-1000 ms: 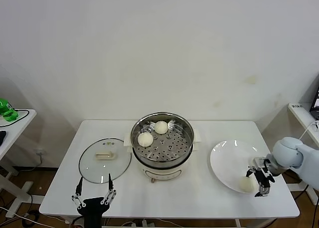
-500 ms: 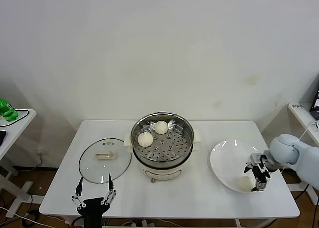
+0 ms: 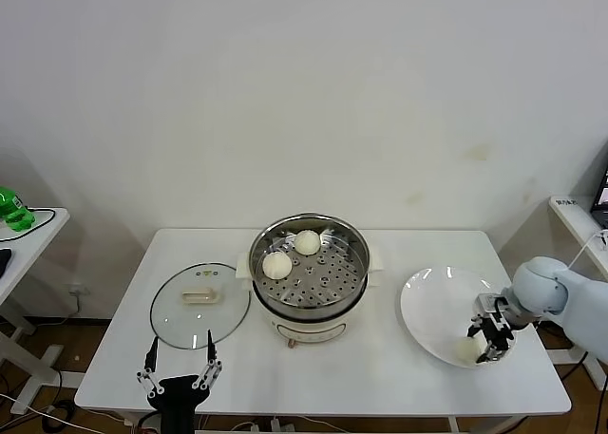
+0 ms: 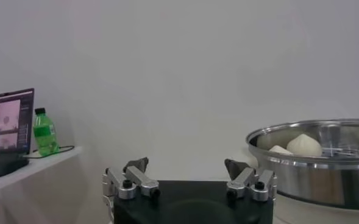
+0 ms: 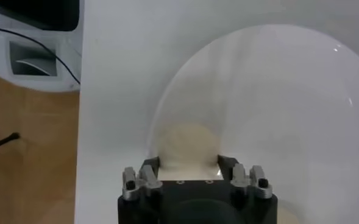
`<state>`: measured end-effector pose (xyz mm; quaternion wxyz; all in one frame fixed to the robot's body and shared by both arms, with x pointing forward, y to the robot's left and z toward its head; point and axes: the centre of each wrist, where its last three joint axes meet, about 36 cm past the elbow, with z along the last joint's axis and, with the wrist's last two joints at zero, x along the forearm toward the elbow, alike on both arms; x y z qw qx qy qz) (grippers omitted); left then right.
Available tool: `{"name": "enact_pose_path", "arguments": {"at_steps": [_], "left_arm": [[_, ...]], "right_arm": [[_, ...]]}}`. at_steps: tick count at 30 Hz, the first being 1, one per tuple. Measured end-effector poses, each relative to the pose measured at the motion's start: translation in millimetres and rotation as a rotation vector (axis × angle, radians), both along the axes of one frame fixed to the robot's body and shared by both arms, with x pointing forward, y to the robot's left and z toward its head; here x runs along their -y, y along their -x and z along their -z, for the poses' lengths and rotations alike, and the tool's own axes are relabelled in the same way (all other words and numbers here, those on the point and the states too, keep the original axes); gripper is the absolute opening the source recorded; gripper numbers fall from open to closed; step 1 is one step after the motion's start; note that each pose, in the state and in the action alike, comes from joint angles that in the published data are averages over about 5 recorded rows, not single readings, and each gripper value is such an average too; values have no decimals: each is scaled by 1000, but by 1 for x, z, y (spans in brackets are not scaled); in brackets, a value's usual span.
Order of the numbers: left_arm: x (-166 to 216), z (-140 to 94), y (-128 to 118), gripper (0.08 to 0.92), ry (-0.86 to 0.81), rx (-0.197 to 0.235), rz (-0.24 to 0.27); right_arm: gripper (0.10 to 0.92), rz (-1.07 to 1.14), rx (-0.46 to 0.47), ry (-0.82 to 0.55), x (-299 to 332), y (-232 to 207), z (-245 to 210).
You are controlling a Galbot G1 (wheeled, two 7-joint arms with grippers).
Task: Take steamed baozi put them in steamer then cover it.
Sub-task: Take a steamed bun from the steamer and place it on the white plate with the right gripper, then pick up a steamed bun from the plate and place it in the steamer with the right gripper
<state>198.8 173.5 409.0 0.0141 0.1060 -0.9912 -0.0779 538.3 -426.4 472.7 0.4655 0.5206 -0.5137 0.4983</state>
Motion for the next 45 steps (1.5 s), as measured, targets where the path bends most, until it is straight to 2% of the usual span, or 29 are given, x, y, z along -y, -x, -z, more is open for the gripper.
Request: {"name": "enact_pose_path", "arguments": {"at_steps": [4,12,24,30,36,45], "left_arm": [[0,0,0,823,0,1,0],[0,-4,0,823,3,9,3],[-6,-5,-1,823,2,7,-3],[-6,-3,-3,823,15,-4,-10],[-7,-1,-5,823,26,-18,-23],[-11,-3,-6,823,42,-32,-46]], "right_arm": [[487,2,1,-3,1,0,-5],[483,11,39,-31,3,-10,-33],[484,-6,223,-115,-11,-55,-122],[484,-114,330,-134,-56,-79,-183],[484,-284,412,-124,-128,-89,-234],[484,-570,457,-76,-228,-82,-259]]}}
